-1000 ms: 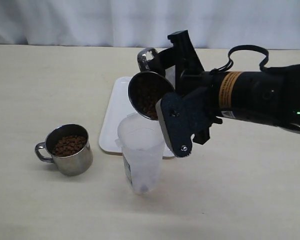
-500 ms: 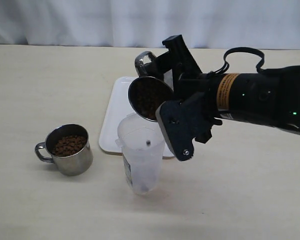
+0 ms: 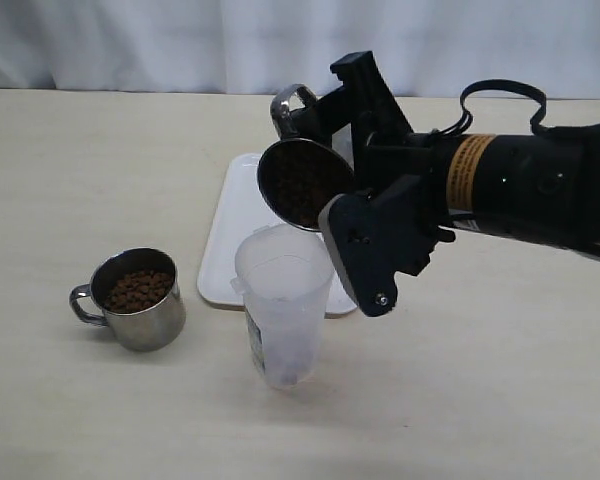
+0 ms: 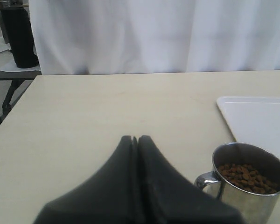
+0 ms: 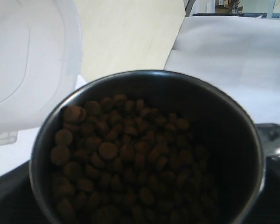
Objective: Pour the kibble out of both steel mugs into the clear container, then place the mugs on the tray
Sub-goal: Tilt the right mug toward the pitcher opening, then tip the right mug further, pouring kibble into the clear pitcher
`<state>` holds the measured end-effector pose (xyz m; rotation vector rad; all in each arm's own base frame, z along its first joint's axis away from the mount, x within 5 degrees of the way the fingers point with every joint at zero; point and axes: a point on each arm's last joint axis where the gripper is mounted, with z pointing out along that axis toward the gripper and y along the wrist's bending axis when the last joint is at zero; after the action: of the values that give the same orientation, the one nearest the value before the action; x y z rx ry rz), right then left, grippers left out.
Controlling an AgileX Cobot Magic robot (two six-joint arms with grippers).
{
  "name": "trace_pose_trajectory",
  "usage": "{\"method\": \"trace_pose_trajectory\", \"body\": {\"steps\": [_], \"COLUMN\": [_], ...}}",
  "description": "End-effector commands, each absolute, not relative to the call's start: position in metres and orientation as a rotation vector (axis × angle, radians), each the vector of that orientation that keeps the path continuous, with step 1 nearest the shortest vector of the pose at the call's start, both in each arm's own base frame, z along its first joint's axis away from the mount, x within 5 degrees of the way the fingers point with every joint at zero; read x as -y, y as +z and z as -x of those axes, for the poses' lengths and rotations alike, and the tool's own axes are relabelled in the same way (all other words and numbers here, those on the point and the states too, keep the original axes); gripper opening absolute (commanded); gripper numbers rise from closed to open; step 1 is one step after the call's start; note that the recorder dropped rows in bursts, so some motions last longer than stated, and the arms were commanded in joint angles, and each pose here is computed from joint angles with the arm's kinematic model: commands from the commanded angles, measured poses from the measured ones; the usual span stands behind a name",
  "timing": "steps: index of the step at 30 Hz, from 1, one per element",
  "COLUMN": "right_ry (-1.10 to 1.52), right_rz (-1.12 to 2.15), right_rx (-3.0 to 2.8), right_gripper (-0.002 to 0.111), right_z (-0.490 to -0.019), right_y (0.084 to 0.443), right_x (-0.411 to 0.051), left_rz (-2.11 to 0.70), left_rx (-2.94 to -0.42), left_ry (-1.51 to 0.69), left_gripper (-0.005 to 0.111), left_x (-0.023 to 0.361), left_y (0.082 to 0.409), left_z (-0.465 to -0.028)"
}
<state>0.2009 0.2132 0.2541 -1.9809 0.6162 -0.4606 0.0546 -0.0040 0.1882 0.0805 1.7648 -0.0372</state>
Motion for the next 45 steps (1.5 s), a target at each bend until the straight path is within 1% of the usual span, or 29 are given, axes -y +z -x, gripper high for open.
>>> {"method": "trace_pose_trajectory", "body": {"steps": [1, 9, 30, 45], "right_ry": [-0.459, -0.471, -0.517, -0.610], "right_rz": [1.944, 1.983, 1.995, 2.043], "right_rx": [-0.585, -0.516, -0.484, -0.316], "right_gripper": [0.005, 0.005, 0.005, 0.005], "right_z": [-0.200, -0.190, -0.192, -0.193], "right_y": [0.263, 0.262, 0.268, 0.266], "right_x": [-0.214, -0.223, -0.225, -0.227], "left_rz": [-0.081, -0.081, -0.081, -0.081], "left_rx": [-1.760, -1.760, -1.758, -1.760], "left_ry": [-0.032, -0.032, -0.032, -0.032], "left_gripper": [0.000, 0.000, 0.000, 0.000], "left_x": [0.004, 0.004, 0.004, 0.004], "left_y": [0.188, 0.188, 0.188, 0.188], "left_z": [-0.055, -0.055, -0.055, -0.055]}}
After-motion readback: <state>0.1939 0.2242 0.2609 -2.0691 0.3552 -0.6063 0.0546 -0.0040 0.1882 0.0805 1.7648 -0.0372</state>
